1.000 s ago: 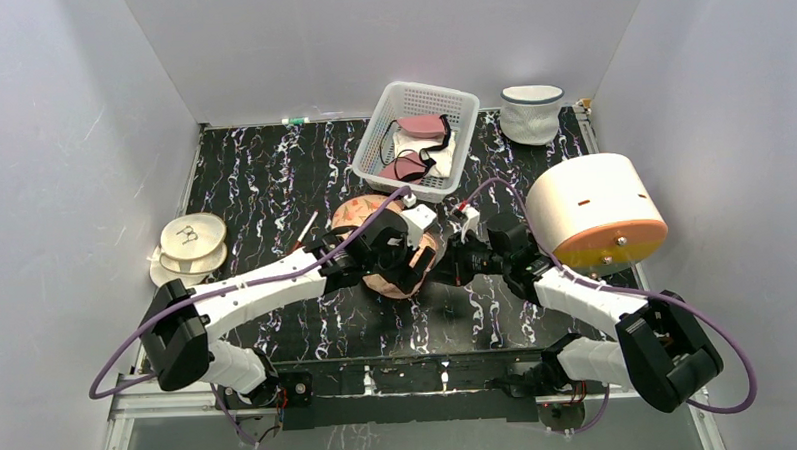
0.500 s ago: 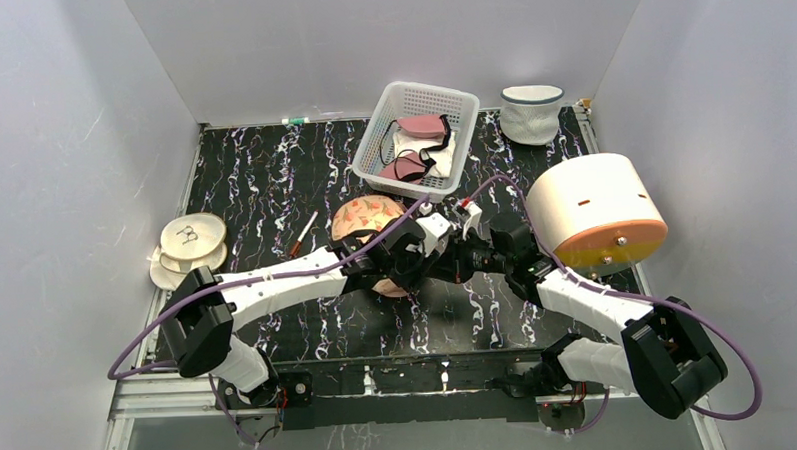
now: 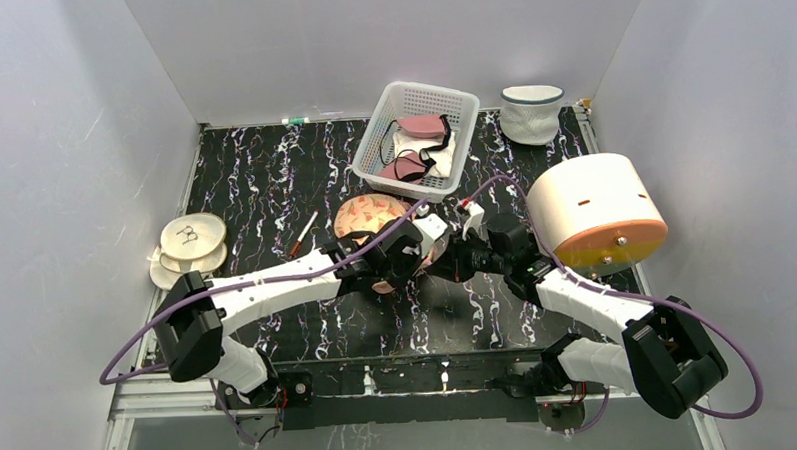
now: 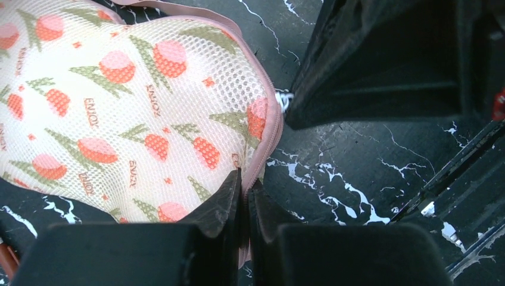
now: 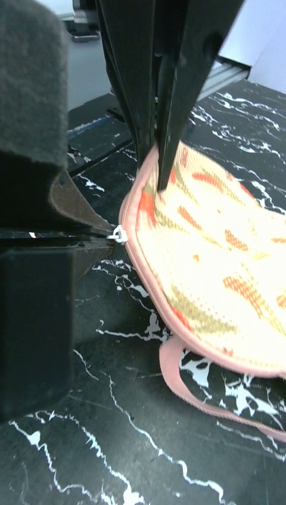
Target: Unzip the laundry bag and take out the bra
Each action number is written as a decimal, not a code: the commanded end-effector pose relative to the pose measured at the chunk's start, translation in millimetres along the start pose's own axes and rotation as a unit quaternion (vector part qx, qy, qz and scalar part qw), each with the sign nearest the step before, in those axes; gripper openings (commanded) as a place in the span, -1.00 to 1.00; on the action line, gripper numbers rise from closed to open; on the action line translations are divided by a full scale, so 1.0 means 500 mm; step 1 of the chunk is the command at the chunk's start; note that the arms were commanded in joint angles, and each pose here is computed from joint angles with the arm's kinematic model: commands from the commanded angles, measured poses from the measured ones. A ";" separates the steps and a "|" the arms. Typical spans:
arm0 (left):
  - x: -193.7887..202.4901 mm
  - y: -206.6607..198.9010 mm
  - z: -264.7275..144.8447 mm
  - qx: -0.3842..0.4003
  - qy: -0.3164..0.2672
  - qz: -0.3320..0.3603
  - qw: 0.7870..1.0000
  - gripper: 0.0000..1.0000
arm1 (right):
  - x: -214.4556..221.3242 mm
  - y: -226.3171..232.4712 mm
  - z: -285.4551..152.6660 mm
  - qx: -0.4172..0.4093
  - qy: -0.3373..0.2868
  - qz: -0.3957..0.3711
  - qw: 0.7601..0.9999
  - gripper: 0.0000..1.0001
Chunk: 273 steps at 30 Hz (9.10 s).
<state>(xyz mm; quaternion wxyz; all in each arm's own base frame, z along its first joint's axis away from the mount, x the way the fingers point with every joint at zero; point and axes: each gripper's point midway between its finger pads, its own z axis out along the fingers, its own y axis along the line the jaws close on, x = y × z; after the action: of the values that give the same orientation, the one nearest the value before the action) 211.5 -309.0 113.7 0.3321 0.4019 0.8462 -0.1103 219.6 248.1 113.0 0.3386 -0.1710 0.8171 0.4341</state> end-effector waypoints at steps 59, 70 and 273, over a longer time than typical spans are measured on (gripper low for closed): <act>0.023 0.025 -0.043 -0.040 0.004 0.009 0.999 -0.95 | -0.021 0.006 0.004 0.007 -0.016 -0.006 1.000 -1.00; 0.051 0.054 -0.081 -0.068 0.000 -0.002 0.998 -1.00 | -0.025 -0.097 -0.009 0.120 -0.016 0.013 0.993 -1.00; -0.070 -0.003 -0.012 -0.066 -0.048 -0.070 0.994 -0.72 | -0.145 -0.147 -0.126 0.248 -0.074 -0.014 0.966 0.15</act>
<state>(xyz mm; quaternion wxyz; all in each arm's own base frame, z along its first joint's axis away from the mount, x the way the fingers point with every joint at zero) 219.3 -305.4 125.5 0.3797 0.3360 0.8601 -0.0557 279.4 179.9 101.0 0.3650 -0.0907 0.8856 0.2724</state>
